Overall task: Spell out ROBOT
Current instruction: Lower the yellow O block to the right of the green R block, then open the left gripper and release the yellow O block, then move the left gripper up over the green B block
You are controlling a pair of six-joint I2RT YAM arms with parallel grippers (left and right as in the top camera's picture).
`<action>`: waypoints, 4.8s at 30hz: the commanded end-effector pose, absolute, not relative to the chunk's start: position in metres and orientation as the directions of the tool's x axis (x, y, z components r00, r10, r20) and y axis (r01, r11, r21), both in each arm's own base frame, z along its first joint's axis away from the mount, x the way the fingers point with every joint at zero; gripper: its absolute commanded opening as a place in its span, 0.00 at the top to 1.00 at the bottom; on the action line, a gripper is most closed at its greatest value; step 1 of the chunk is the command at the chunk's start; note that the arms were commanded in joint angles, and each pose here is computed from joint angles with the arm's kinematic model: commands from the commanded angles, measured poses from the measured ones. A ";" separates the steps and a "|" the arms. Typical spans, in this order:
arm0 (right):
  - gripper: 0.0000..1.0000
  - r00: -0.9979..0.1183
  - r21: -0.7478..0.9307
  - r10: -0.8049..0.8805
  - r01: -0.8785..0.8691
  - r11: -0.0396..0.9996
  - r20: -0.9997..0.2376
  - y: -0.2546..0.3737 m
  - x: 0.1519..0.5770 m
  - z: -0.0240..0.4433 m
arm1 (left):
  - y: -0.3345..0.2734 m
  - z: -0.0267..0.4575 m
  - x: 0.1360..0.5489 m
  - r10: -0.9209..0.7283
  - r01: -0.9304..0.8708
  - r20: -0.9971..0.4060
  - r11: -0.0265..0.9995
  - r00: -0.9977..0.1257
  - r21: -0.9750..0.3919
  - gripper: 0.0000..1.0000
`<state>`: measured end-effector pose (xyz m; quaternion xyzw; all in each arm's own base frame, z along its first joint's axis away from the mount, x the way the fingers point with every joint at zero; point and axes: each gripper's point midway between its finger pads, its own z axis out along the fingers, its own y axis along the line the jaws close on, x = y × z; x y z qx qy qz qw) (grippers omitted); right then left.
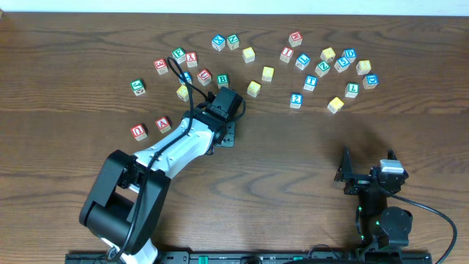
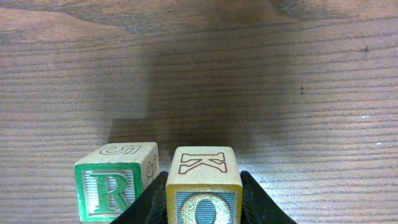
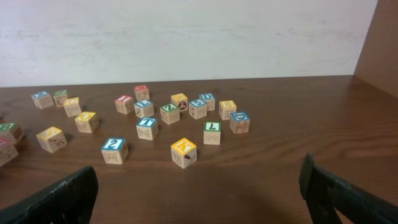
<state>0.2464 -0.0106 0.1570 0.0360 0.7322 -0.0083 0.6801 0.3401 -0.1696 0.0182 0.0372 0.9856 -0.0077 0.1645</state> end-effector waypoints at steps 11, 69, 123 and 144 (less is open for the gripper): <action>0.01 -0.070 0.043 0.048 0.062 0.997 -0.996 -0.010 0.246 0.157 | -0.167 0.006 0.338 0.086 0.085 -0.300 0.996 -0.950 0.016 0.80; 0.01 -0.071 0.043 0.048 0.062 0.997 -0.996 -0.010 0.246 0.157 | -0.169 0.008 0.340 0.084 0.087 -0.304 0.996 -0.949 0.006 0.56; 0.01 -0.071 0.043 0.048 0.062 0.997 -0.996 -0.010 0.246 0.157 | -0.180 0.059 0.366 0.095 0.113 -0.420 0.994 -0.902 -0.016 0.56; 0.01 -0.072 0.043 0.048 0.062 0.997 -0.996 -0.010 0.246 0.157 | -0.177 0.182 0.386 0.075 0.140 -0.682 0.989 -0.728 -0.041 0.51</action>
